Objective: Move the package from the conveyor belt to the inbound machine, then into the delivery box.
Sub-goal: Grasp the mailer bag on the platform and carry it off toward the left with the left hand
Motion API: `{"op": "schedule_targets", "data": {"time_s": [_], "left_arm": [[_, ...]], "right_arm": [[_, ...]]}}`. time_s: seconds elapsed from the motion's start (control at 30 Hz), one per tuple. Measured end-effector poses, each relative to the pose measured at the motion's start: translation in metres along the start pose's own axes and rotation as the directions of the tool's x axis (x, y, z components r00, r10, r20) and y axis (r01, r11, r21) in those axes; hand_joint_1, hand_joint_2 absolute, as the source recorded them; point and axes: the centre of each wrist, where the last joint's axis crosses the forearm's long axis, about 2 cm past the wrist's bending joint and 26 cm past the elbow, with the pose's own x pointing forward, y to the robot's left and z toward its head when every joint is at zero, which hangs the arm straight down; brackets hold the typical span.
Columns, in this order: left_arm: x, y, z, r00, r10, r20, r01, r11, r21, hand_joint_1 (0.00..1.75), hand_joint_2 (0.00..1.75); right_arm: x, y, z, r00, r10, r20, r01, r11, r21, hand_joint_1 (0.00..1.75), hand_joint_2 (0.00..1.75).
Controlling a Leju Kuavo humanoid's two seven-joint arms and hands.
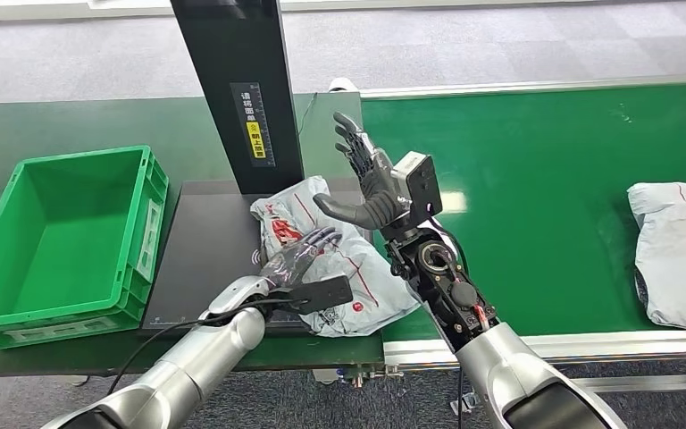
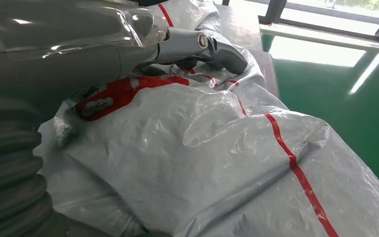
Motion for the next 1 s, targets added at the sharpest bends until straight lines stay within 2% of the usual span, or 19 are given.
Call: {"op": "schedule_targets", "data": {"time_s": [0.23, 0.37, 0.47, 0.53, 0.63, 0.87, 1.0], "left_arm": [[0.002, 0.002, -0.002, 0.999, -0.054, -0.011, 0.053, 0.998, -0.021, 0.01, 1.75], [0.003, 0.001, -0.002, 0.997, -0.076, -0.008, 0.075, 0.997, -0.004, 1.45, 1.75], [0.002, -0.001, -0.001, 0.997, -0.075, 0.011, 0.074, 0.996, 0.039, 1.66, 1.75], [0.000, -0.004, 0.000, 0.998, -0.061, 0.033, 0.057, 0.994, 0.094, 1.75, 1.75], [-0.005, -0.006, 0.003, 0.998, -0.036, 0.054, 0.027, 0.985, 0.169, 1.75, 1.75], [-0.011, -0.006, 0.005, 0.998, -0.014, 0.055, 0.002, 0.978, 0.208, 1.75, 1.75], [-0.014, -0.007, 0.008, 0.993, 0.009, 0.118, -0.046, 0.948, 0.314, 1.75, 1.75]], "right_arm": [[0.000, 0.000, 0.000, 1.000, 0.005, 0.002, -0.005, 1.000, 0.006, 0.00, 1.75], [0.000, -0.001, 0.000, 1.000, 0.013, 0.007, -0.013, 1.000, 0.021, 0.00, 1.75], [0.000, -0.002, 0.000, 1.000, 0.014, 0.009, -0.014, 1.000, 0.028, 0.00, 1.75], [0.001, -0.004, 0.000, 1.000, 0.016, 0.008, -0.016, 0.999, 0.032, 0.00, 1.75], [0.001, -0.006, 0.001, 1.000, 0.017, 0.009, -0.017, 0.999, 0.036, 0.00, 1.75], [0.000, -0.008, 0.003, 1.000, 0.020, 0.007, -0.020, 0.999, 0.038, 0.00, 1.75], [0.000, -0.009, 0.004, 1.000, 0.019, 0.010, -0.019, 0.999, 0.034, 0.00, 1.75]]}}
